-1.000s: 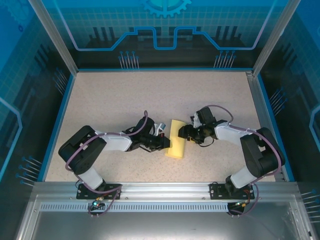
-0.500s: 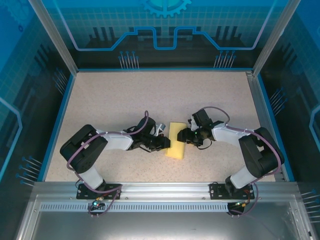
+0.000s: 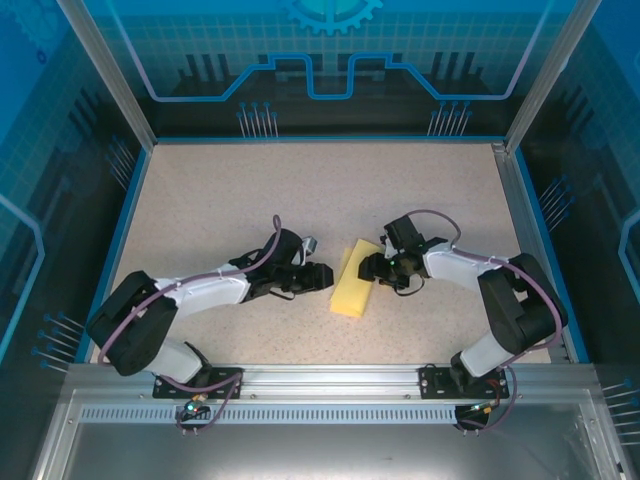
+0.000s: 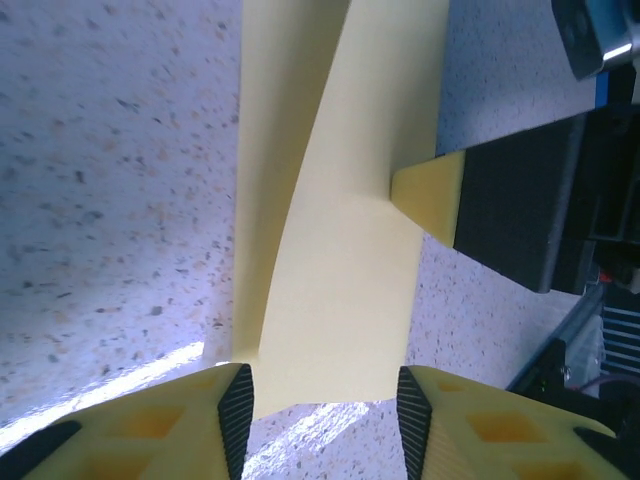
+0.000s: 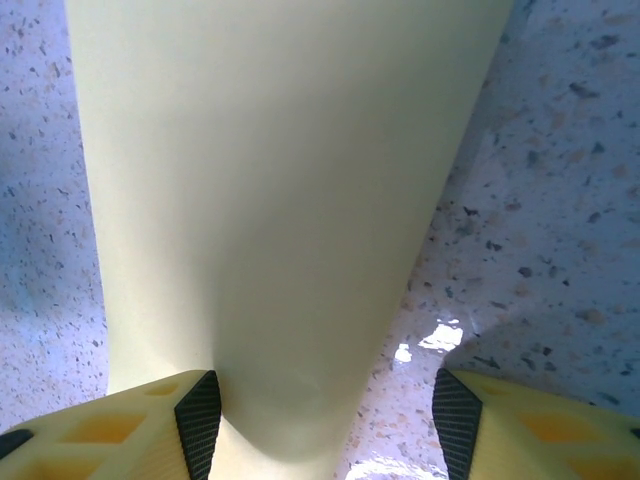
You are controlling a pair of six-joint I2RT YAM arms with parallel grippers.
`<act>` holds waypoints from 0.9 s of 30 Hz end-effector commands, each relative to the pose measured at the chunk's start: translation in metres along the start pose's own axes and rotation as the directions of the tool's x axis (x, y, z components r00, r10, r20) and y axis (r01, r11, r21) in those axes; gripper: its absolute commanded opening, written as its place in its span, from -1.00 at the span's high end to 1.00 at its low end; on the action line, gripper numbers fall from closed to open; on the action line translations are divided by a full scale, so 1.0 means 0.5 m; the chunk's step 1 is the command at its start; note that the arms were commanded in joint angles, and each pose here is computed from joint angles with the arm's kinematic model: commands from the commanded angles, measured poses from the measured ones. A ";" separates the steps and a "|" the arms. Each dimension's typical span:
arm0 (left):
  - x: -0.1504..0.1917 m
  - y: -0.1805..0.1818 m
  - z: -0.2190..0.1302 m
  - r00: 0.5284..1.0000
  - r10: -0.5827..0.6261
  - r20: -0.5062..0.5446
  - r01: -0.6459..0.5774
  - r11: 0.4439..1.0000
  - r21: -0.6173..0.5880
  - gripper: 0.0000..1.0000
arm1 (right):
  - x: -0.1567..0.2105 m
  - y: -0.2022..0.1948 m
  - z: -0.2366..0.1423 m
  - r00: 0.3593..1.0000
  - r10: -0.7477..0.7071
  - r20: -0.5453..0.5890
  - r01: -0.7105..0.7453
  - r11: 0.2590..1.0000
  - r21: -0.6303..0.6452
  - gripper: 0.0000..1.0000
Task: Fold a paper plane with a square sheet of paper (pick it up from the middle)
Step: Fold the square sheet of paper in half at the center of the table.
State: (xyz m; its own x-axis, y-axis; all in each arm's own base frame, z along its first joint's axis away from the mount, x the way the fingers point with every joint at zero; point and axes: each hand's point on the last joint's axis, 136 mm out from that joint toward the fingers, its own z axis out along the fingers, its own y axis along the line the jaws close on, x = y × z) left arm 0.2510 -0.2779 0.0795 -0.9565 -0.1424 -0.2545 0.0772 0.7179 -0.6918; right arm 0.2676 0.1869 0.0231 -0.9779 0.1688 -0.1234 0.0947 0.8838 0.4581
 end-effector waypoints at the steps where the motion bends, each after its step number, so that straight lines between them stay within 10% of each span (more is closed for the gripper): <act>1: 0.002 0.034 -0.014 1.000 0.015 0.022 -0.013 0.995 -0.097 0.06 | 0.001 -0.021 0.004 0.999 -0.005 -0.032 0.007 0.998 0.070 -0.24; 27: -0.017 0.047 -0.018 0.999 0.006 0.037 -0.002 0.994 -0.109 0.05 | 0.018 -0.028 0.045 0.981 -0.069 -0.179 0.105 0.974 0.202 -0.50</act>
State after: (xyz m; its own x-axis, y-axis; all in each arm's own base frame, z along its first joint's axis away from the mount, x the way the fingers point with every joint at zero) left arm 0.2549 -0.2583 0.0692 -0.9494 -0.1693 -0.2645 0.0364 0.7773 -0.6281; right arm 0.2678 0.1941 0.0187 -0.9985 0.0516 -0.0204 0.0415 0.9391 0.3411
